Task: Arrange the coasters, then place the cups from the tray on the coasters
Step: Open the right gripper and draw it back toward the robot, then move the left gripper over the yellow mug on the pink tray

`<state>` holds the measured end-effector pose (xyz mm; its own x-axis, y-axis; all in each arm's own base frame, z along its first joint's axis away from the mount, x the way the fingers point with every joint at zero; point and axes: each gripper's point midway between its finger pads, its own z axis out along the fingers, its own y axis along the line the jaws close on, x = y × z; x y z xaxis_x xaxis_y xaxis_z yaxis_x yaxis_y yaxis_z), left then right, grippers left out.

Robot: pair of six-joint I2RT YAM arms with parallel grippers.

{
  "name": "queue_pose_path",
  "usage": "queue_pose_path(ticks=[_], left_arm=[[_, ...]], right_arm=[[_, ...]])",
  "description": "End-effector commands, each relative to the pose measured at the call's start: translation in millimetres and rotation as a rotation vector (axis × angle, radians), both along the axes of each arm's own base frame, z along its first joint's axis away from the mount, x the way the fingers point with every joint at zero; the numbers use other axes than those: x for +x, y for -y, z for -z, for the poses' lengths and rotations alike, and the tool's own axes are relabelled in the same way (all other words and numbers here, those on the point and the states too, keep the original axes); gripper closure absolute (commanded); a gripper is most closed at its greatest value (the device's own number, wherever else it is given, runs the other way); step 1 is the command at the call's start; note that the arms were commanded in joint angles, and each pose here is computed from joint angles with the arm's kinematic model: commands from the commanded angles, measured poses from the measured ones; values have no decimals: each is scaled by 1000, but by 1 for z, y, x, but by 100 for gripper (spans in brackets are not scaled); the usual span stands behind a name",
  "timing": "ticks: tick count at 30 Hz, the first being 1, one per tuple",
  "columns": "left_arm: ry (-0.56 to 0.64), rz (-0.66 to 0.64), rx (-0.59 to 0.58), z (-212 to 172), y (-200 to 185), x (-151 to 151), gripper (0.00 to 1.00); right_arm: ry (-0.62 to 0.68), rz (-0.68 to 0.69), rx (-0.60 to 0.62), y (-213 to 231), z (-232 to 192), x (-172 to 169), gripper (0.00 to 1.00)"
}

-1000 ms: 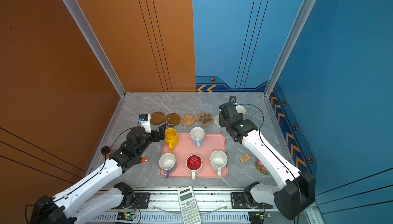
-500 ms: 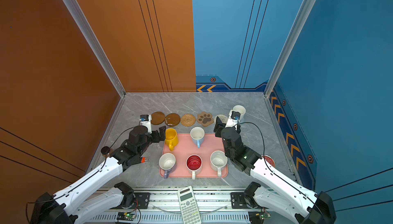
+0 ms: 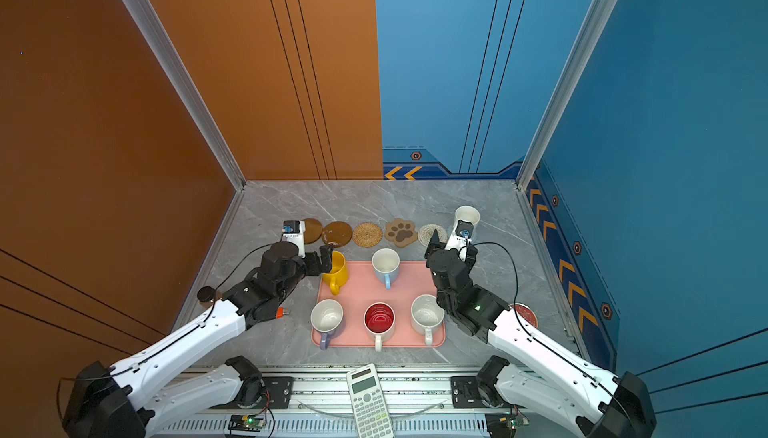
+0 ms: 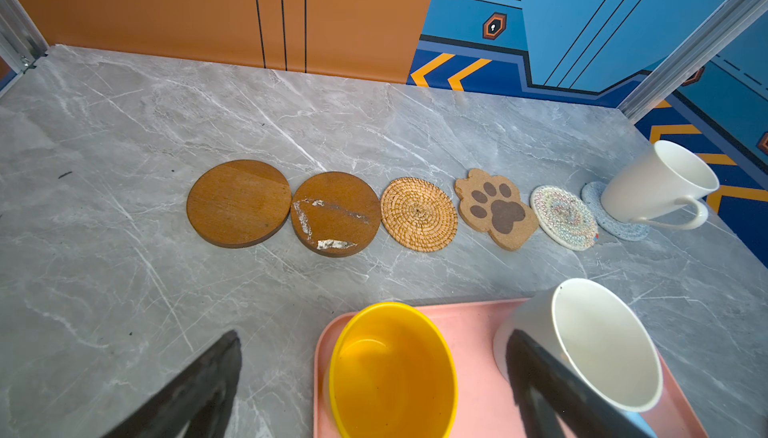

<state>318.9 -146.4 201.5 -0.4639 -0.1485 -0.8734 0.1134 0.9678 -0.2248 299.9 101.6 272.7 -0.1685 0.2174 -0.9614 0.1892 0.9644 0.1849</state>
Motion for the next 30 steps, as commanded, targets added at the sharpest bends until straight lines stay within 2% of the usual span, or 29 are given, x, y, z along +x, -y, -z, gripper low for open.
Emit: queue_pose_path(ticks=[1, 5, 11, 13, 15, 18, 20, 24, 30], left_arm=[[19, -2, 4, -13, 4, 3, 0], [27, -1, 10, -15, 4, 2, 0], [38, -3, 16, -17, 3, 1, 0], [40, -3, 15, -17, 2, 0, 0], [40, -2, 17, -17, 2, 0, 0], [42, -4, 21, -19, 1, -1, 0], [44, -7, 24, -19, -1, -3, 0], [52, -14, 23, -20, -4, -4, 0], [60, -20, 14, -22, -5, -5, 0]], right_arm=[[13, 73, 2, 10, -10, -3, 30], [61, 226, 28, 30, -22, -12, 38], [114, 470, 14, 61, -35, -31, 33], [124, 476, 39, 61, -33, -32, 32], [95, 442, 117, 62, -26, -28, 32], [-2, 318, 218, 59, -12, -16, 50], [-25, 291, 280, 67, -4, -15, 68], [3, 310, 334, 83, 3, -25, 66], [30, 363, 342, 97, 0, -38, 63]])
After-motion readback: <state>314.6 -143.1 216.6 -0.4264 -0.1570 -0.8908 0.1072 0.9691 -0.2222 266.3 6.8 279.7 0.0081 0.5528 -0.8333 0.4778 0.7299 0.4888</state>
